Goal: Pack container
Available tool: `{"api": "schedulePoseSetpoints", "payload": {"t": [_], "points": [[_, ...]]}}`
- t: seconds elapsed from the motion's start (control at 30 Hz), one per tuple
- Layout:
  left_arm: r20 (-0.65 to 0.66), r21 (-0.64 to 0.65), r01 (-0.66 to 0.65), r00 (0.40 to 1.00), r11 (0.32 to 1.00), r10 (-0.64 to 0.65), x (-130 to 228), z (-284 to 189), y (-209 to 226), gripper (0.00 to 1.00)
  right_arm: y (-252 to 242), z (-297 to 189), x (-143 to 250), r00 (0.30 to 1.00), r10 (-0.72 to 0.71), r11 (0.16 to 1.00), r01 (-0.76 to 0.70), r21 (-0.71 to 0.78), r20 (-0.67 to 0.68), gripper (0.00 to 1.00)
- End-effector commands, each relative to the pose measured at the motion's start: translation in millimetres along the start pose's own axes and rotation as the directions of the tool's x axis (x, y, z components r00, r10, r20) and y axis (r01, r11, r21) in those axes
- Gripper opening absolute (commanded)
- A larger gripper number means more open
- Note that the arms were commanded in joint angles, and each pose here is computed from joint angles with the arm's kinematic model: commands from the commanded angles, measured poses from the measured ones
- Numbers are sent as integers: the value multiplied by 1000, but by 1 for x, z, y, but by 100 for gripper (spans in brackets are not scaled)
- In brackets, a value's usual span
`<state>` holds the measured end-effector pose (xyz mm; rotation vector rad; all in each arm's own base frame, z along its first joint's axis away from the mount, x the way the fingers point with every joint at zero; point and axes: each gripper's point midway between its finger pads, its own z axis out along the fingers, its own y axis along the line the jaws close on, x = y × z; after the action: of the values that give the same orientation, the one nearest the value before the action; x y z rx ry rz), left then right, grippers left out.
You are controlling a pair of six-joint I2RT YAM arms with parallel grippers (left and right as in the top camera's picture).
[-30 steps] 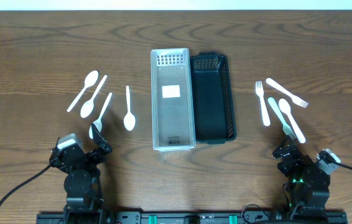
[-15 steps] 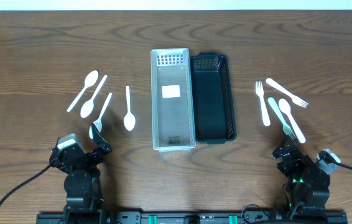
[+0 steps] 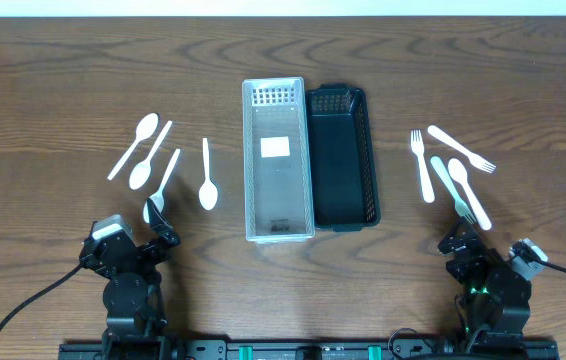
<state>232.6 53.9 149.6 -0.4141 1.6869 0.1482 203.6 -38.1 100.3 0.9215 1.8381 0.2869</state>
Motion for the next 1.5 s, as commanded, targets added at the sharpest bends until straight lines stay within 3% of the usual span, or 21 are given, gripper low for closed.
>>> {"api": "schedulePoseSetpoints", "payload": {"t": [0.0, 0.1, 0.23, 0.33, 0.47, 0.57, 0.73, 0.93, 1.1, 1.27, 1.47], "points": [[-34, -21, -5, 999, 1000, 4, 16, 3, 5, 98, 11, -1, 19, 995, -1, 998, -6, -69, -98, 99], [-31, -19, -3, 1000, 1000, 3, 15, 3, 4, 98, 38, -8, 39, 969, -166, 961, 117, -251, -184, 99], [-48, 51, -1, 999, 999, 3, 18, 3, -8, 98, 66, -22, 39, 931, -335, 877, 252, -410, -146, 99], [-79, 140, 1, 997, 990, 10, 24, 1, -23, 98, 81, -31, 21, 910, -408, 836, 338, -432, -78, 99], [-83, 154, 10, 997, 988, 3, 25, 1, -26, 98, 105, -33, -5, 886, -462, 803, 408, -434, -23, 99], [-96, 223, 143, 988, 964, -124, 17, -2, -40, 98, 122, -23, -20, 863, -505, 788, 444, -426, -34, 99], [-136, 274, 211, 974, 938, -179, 2, -11, -52, 98, 147, 20, -42, 801, -579, 782, 493, -380, -152, 99], [-288, 212, 169, 952, 962, -104, -1, -14, -51, 98, 164, 80, -68, 716, -601, 799, 528, -288, -355, 99], [-369, 196, 101, 929, 975, -22, -37, 2, -65, 98, 152, 110, -90, 657, -566, 810, 556, -187, -498, 99], [-486, 199, -12, 867, 980, 109, -78, 24, -82, 98, 132, 111, -66, 560, -516, 815, 555, -169, -648, 99], [-589, 181, -50, 794, 982, 149, -108, 65, -104, 98, 119, 112, -22, 378, -565, 709, 677, -197, -733, 99]]}}
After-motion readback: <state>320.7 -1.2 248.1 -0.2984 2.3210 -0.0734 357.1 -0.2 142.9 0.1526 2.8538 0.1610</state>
